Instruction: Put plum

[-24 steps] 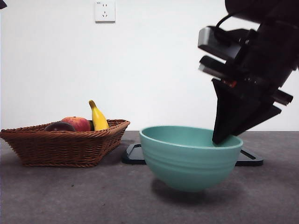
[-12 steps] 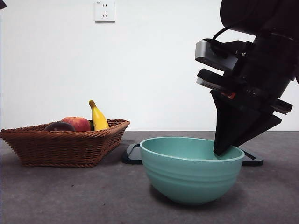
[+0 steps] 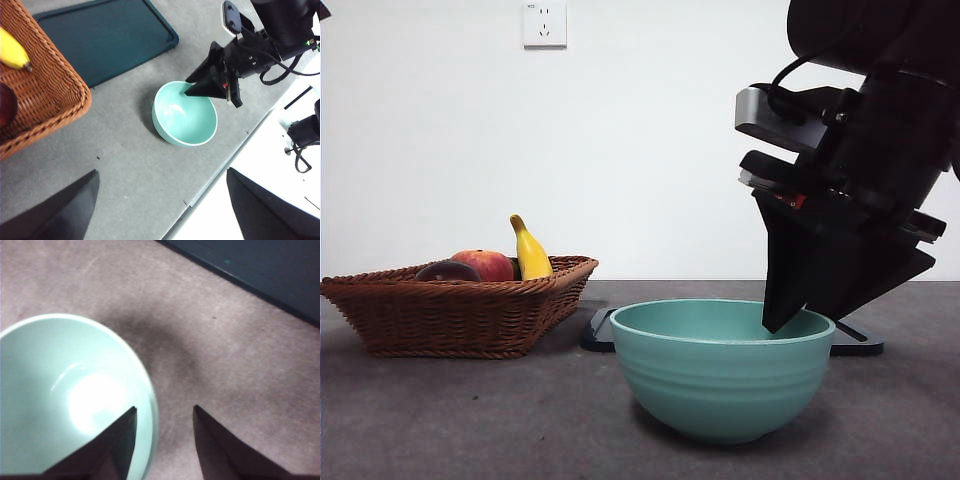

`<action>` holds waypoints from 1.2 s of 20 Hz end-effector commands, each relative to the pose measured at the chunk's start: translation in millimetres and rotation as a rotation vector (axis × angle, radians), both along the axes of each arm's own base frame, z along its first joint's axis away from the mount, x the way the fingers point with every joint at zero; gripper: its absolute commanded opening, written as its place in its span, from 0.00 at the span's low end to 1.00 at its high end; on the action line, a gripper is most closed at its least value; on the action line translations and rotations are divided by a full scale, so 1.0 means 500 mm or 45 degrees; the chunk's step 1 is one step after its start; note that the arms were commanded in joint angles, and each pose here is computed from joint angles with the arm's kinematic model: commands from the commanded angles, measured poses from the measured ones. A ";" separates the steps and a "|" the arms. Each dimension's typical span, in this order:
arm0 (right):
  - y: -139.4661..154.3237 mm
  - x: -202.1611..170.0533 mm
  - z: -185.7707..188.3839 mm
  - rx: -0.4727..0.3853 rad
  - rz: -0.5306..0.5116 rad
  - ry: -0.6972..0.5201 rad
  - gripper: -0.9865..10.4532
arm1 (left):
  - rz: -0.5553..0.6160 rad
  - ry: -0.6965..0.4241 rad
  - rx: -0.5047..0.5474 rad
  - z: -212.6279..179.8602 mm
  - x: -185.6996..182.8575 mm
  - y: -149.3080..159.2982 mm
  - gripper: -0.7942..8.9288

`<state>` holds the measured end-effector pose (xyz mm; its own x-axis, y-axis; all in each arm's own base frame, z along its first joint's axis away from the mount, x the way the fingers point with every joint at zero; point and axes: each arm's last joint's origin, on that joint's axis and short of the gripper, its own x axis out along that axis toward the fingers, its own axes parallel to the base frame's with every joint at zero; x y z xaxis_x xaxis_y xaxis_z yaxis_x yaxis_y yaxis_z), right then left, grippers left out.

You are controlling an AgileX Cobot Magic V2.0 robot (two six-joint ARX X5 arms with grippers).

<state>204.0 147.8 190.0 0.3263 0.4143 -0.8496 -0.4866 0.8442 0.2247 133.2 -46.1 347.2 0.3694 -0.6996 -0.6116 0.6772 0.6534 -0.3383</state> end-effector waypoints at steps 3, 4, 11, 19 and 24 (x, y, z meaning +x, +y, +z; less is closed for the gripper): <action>0.002 -0.004 0.065 0.046 -0.002 -0.066 0.25 | -0.011 -0.009 -0.003 0.004 0.003 -0.002 0.50; -0.001 -0.009 0.089 0.060 0.002 -0.089 0.25 | -0.011 -0.009 -0.003 0.004 0.003 -0.002 0.50; -0.046 -0.074 0.241 0.168 0.073 -0.271 0.24 | -0.011 -0.009 -0.003 0.004 0.003 -0.002 0.50; -0.107 -0.174 0.292 0.299 0.209 -0.240 0.24 | -0.011 -0.002 -0.003 0.004 0.002 -0.002 0.50; -0.129 -0.205 0.299 0.299 0.213 -0.236 0.24 | -0.011 -0.003 -0.003 0.004 0.003 -0.002 0.50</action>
<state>101.8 82.0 334.3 0.3760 0.6401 -0.6700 -0.6454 0.6997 0.3062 132.7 -46.0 346.7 0.3646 -0.6989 -0.6153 0.6748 0.6536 -0.3426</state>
